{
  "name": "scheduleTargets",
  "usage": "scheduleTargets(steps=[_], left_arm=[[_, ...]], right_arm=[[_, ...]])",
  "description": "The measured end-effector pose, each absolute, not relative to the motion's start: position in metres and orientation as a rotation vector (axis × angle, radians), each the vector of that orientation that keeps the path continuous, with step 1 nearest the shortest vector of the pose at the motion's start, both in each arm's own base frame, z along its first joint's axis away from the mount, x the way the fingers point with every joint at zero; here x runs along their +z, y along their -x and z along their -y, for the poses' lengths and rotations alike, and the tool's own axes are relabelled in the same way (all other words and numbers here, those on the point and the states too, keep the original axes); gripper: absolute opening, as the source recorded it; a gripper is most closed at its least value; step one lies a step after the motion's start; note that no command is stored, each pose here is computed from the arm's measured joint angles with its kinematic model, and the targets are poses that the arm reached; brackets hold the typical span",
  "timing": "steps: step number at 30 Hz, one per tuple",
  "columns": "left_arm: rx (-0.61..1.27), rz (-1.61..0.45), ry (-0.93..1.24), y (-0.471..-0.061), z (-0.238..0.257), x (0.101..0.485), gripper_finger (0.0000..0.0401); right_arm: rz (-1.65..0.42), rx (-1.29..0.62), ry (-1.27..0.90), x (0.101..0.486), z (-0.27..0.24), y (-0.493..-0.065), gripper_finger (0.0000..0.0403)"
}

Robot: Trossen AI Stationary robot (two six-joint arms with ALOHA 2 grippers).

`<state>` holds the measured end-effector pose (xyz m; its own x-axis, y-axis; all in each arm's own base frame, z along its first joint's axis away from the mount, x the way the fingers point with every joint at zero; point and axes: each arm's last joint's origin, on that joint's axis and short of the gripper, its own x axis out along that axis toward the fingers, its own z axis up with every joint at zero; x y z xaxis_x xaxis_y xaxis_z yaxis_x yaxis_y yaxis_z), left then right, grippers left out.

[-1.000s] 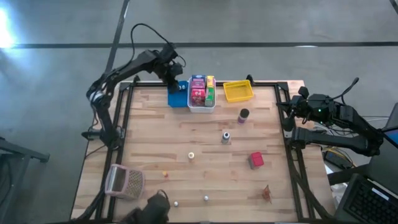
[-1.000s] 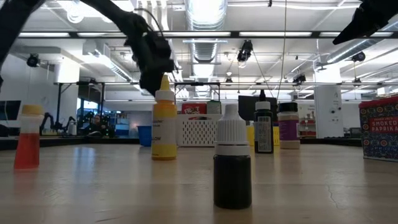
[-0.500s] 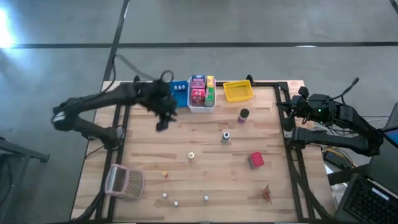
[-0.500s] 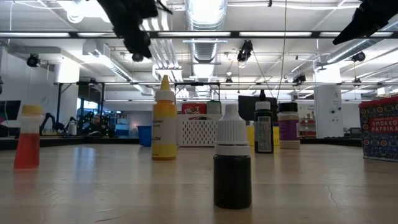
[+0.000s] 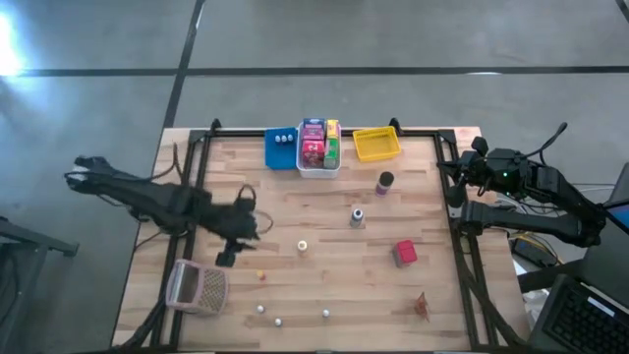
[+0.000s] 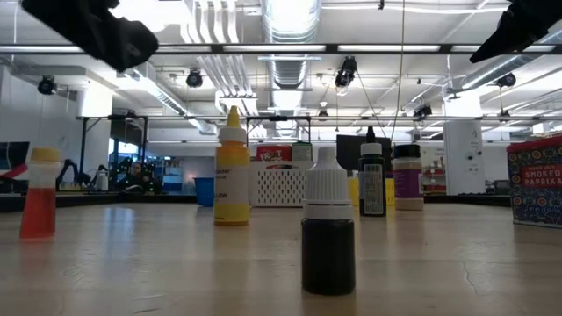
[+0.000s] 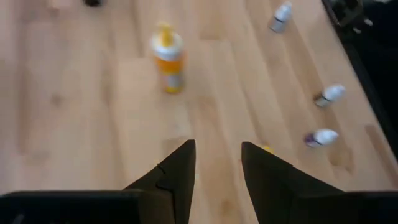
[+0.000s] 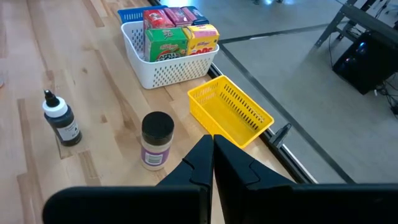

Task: Pick & Place Kitchen Items
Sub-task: Put the small top black food coloring bottle into the blue bin

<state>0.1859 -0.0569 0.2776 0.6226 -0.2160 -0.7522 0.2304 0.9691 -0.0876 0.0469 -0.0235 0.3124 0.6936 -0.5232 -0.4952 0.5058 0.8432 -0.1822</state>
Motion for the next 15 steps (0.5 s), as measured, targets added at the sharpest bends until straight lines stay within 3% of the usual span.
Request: scheduleTargets(steps=[15], left_arm=[[-0.287,-0.871,-0.069,-0.163,0.147,0.255,0.0135]], right_arm=[[-0.563,-0.575,0.032,0.312,0.024,-0.047,0.0008]])
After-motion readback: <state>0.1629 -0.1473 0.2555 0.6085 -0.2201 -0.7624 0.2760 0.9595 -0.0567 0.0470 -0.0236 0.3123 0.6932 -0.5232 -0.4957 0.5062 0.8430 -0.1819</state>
